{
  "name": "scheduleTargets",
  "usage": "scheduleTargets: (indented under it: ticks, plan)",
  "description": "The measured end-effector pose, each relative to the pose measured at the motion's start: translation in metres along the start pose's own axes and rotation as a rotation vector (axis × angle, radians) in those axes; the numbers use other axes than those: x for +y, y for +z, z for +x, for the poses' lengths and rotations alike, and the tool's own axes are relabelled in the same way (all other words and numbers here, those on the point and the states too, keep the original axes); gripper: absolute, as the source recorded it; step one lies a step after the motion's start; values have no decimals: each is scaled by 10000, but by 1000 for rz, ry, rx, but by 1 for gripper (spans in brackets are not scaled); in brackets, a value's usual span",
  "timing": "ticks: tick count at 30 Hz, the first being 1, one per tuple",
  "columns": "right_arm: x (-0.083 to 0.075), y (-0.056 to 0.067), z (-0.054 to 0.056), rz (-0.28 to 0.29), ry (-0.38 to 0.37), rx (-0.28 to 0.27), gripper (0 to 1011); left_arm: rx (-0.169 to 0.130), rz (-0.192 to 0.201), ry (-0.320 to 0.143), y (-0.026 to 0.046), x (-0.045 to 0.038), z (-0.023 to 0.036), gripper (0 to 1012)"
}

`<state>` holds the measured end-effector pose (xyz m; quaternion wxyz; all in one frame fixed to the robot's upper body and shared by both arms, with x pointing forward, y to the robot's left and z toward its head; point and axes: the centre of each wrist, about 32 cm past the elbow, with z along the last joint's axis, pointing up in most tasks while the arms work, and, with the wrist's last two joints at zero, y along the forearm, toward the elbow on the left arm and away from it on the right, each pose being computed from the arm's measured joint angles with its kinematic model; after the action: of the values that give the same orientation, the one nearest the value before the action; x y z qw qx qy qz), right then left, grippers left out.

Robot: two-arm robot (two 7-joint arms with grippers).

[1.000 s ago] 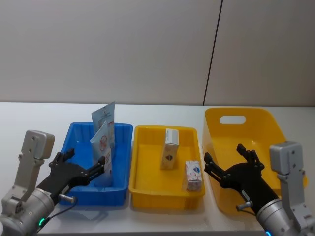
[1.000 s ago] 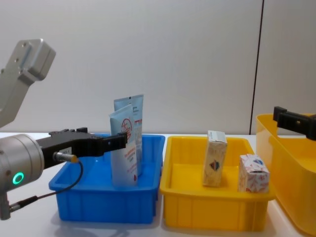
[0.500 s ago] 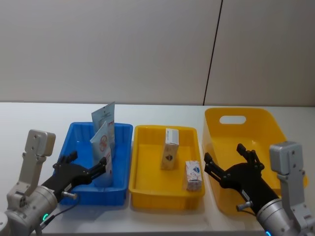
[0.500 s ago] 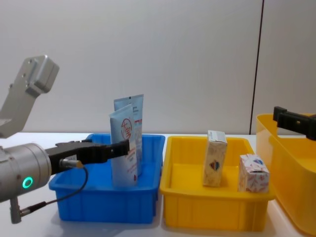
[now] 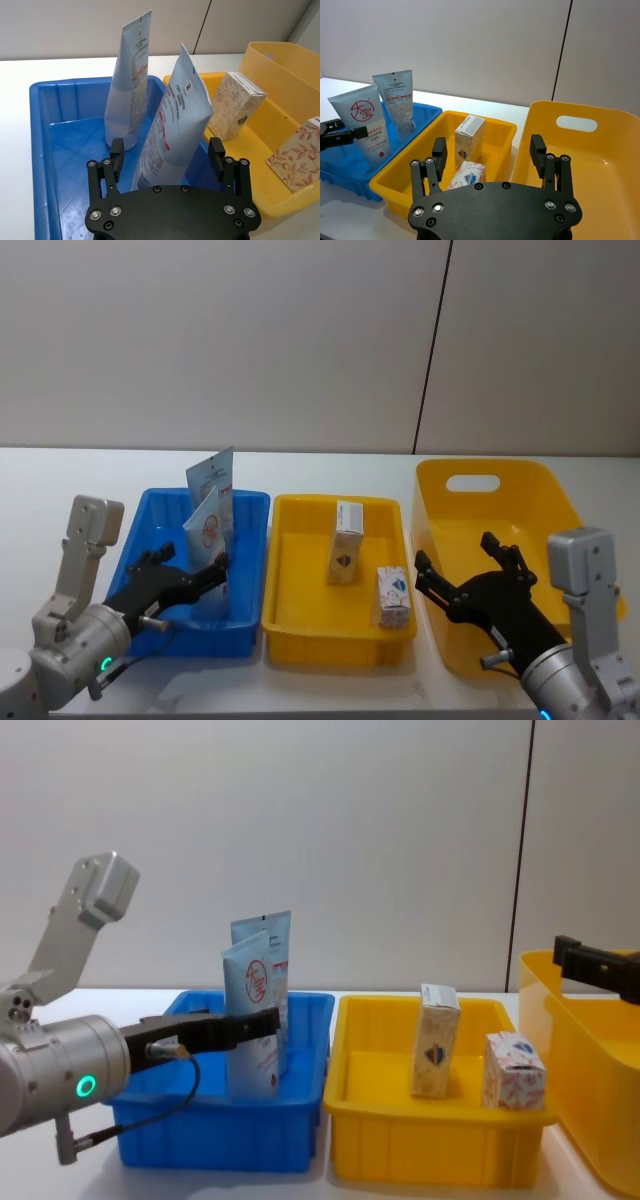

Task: Bimanual collaborative sorting of washing and personal care products

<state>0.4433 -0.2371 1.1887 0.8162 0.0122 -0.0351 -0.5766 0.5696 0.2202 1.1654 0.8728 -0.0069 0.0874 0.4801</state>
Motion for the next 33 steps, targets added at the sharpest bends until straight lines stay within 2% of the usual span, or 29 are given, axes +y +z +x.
scheduleTargets:
  ticks: [8,19,25,30,32,33]
  plan:
    - [0,0,0,0,0,0,1003,11,7,-24,-12,-140,75,1001]
    - [0,0,0,0,0,0,1003,12,22,-37,-27,-240,125,1002]
    - [0,0,0,0,0,0,1003,12,26,-41,-27,-268,138,897]
    - [0,0,0,0,0,0,1003,11,29,-43,-29,-282,147,734]
    - [0,0,0,0,0,0,1003,11,29,-44,-28,-287,148,703]
    - [0,0,0,0,0,0,1003,11,30,-44,-28,-289,148,646]
